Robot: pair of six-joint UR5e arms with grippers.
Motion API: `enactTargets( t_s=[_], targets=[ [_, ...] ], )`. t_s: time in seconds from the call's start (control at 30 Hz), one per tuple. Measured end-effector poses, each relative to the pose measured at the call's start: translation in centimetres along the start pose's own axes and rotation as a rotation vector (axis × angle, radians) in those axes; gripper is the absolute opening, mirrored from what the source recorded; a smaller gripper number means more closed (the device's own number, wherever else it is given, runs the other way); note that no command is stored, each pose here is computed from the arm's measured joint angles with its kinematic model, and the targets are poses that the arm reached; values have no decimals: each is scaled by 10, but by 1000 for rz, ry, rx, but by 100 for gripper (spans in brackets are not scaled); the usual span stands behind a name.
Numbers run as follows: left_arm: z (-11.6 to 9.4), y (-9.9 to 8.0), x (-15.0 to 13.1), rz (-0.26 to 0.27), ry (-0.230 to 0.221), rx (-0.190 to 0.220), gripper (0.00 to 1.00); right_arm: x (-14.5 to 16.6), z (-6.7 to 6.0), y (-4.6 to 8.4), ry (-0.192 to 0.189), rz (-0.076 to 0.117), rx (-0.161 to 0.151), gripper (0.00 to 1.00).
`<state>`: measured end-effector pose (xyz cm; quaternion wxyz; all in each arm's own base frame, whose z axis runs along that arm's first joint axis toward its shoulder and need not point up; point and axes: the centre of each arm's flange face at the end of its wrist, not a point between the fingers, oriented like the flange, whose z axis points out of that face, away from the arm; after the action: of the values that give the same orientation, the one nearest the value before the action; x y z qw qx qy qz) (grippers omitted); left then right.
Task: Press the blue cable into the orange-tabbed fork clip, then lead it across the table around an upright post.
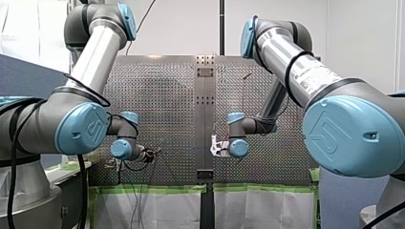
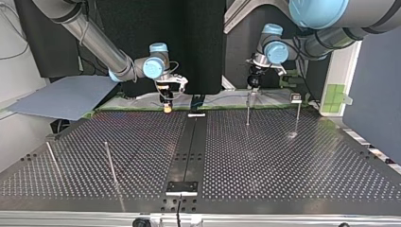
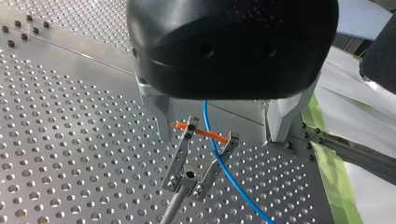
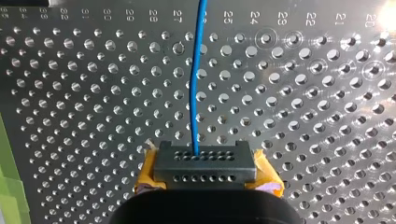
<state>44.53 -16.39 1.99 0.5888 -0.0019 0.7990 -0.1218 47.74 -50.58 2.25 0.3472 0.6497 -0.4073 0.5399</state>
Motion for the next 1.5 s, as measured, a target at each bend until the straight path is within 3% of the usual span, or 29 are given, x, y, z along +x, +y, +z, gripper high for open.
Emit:
enactTargets(
  t_s=[0.2, 0.5, 0.83, 1.5],
  targets=[
    [0, -1, 0, -9, -6, -16, 100, 8, 5, 2, 6, -1, -5, 0],
    [0, -4, 0, -9, -11, -12, 100, 59, 11, 3, 30, 2, -21, 0],
    [0, -6, 1, -7, -15, -17, 100, 116, -2, 4, 38, 6, -17, 0],
    [-1, -8, 1, -6, -15, -18, 100, 223, -31, -1, 147, 14, -4, 0]
  ],
)
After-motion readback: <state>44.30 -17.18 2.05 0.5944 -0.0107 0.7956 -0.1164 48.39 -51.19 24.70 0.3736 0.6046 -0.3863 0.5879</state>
